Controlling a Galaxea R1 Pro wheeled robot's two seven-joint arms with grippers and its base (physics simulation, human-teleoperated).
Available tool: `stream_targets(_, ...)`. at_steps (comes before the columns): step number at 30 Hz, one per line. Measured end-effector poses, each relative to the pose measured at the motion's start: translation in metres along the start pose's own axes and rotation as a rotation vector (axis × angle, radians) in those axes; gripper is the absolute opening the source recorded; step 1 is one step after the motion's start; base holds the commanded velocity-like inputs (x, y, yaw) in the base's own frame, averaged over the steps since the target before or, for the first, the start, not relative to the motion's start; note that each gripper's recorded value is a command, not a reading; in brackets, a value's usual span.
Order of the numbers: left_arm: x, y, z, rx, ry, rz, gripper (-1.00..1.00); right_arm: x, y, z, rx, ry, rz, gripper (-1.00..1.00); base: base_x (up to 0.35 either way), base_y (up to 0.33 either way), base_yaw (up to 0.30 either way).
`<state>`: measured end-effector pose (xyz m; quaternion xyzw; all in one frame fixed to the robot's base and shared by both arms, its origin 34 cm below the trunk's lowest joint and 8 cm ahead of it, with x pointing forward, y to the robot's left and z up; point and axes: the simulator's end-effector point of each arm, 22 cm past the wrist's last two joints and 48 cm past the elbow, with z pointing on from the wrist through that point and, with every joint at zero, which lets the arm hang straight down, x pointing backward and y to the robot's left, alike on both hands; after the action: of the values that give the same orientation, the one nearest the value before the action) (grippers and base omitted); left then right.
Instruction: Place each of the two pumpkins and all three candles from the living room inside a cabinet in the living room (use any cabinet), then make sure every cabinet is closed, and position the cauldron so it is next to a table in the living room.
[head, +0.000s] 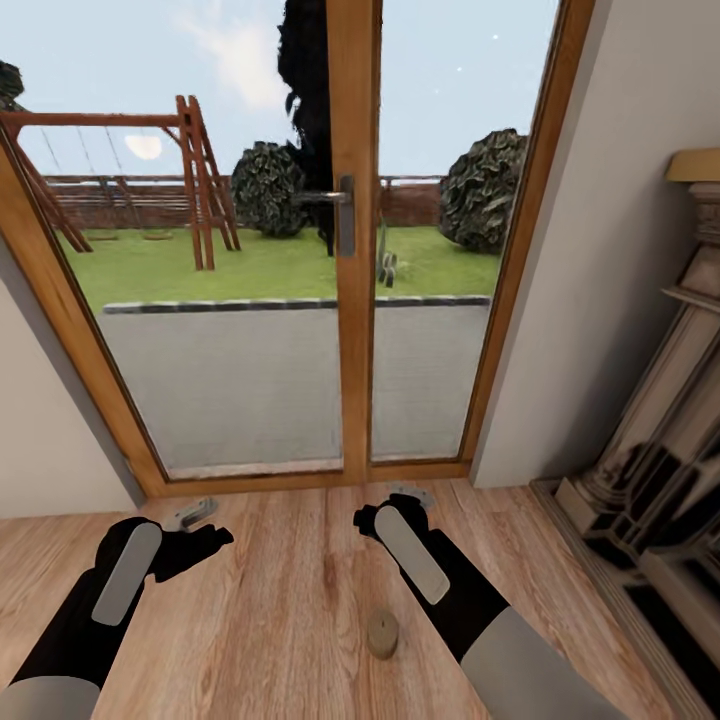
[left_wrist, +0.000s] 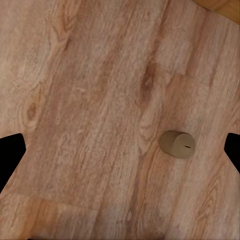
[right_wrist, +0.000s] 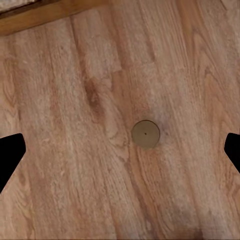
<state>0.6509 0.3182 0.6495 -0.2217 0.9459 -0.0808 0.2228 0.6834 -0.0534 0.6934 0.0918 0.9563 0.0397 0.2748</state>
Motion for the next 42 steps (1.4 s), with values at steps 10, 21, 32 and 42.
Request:
stream_targets(10, 0.010, 0.005, 0.016, 0.001, 0.001, 0.001, 1.00, -0.009, 0.014, -0.004, -0.060, -0.052, 0.017, 1.00, 0.000, 0.000, 0.000)
stream_targets(21, 0.021, 0.012, 0.034, 0.001, 0.001, 0.002, 1.00, 0.004, 0.010, 0.012, -0.055, -0.055, 0.014, 1.00, 0.000, 0.000, 0.000)
stream_targets(32, 0.032, 0.019, 0.052, 0.000, 0.000, 0.002, 1.00, 0.017, 0.009, 0.027, -0.066, -0.060, 0.015, 1.00, 0.000, 0.000, 0.000)
stream_targets(42, 0.036, 0.017, 0.062, 0.081, 0.007, -0.048, 1.00, 0.032, 0.012, 0.045, -0.113, -0.055, 0.011, 1.00, 0.000, 0.000, 0.000)
